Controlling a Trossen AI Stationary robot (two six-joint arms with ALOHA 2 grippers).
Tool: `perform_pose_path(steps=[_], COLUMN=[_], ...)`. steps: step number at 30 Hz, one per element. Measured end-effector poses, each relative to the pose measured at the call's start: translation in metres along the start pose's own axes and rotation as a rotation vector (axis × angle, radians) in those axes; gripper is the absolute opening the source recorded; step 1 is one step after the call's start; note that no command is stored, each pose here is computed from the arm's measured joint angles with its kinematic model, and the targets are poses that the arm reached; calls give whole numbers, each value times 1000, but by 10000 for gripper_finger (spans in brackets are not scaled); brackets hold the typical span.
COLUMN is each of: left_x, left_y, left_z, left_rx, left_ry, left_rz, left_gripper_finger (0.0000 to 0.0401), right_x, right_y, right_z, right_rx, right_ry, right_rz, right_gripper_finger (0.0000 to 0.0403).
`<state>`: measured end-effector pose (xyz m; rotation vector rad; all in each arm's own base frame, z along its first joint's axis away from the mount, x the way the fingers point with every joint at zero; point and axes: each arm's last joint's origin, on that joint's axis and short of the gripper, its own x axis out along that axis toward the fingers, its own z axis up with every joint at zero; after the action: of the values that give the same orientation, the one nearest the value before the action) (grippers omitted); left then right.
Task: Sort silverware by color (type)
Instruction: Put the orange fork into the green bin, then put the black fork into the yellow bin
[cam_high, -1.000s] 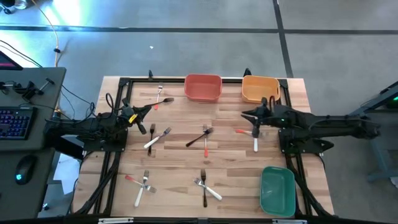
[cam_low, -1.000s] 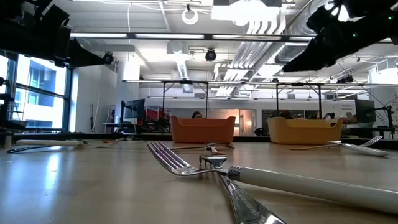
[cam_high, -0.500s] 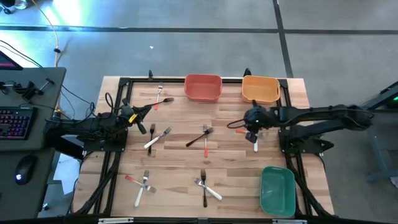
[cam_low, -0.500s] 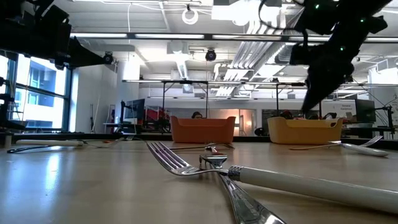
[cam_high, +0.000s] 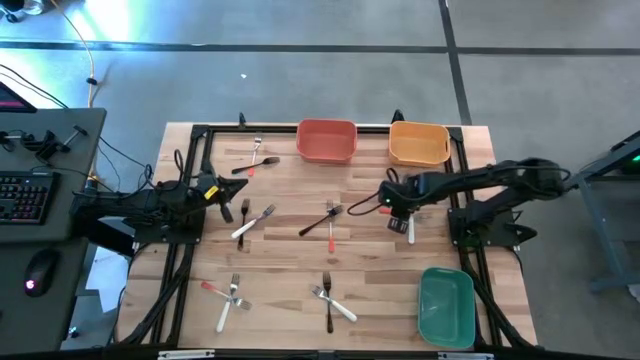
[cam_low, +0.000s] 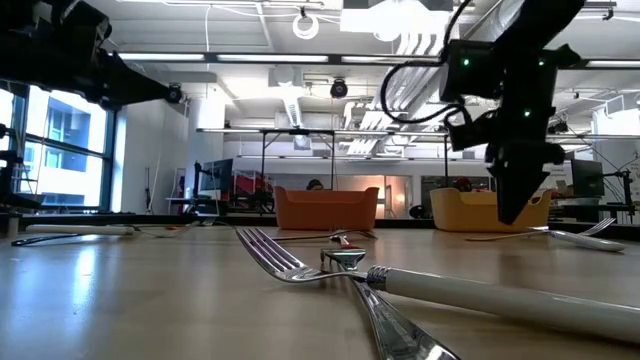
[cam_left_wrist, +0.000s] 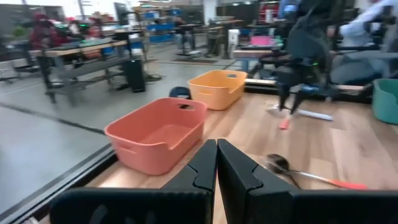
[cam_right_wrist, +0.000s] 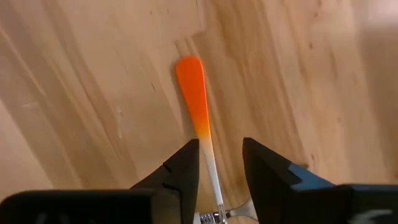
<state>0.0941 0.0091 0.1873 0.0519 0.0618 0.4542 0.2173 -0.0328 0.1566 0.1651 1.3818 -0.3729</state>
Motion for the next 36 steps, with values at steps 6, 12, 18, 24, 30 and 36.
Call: perform_pose_path(steps=[6, 12, 18, 24, 30, 36], left_x=[0, 0, 0, 0, 0, 0], left_y=[0, 0, 0, 0, 0, 0], left_z=[0, 1, 0, 0, 0, 0], left_rx=[35, 41, 44, 45, 45, 45], left_ry=[-3, -6, -1, -1, 0, 1], left_rz=[-1, -1, -1, -1, -1, -1], left_gripper_finger=[5, 5, 5, 5, 5, 5], right_x=[10, 12, 14, 15, 11, -2], right_y=[2, 1, -6, -11, -10, -6], right_z=[1, -1, 0, 2, 10, 32], right_rx=[-18, -27, 14, 33, 38, 13], right_ry=[124, 164, 164, 154, 113, -11], right_rz=[-26, -35, -35, -27, -19, 4], right_gripper_finger=[124, 124, 114, 97, 104, 122])
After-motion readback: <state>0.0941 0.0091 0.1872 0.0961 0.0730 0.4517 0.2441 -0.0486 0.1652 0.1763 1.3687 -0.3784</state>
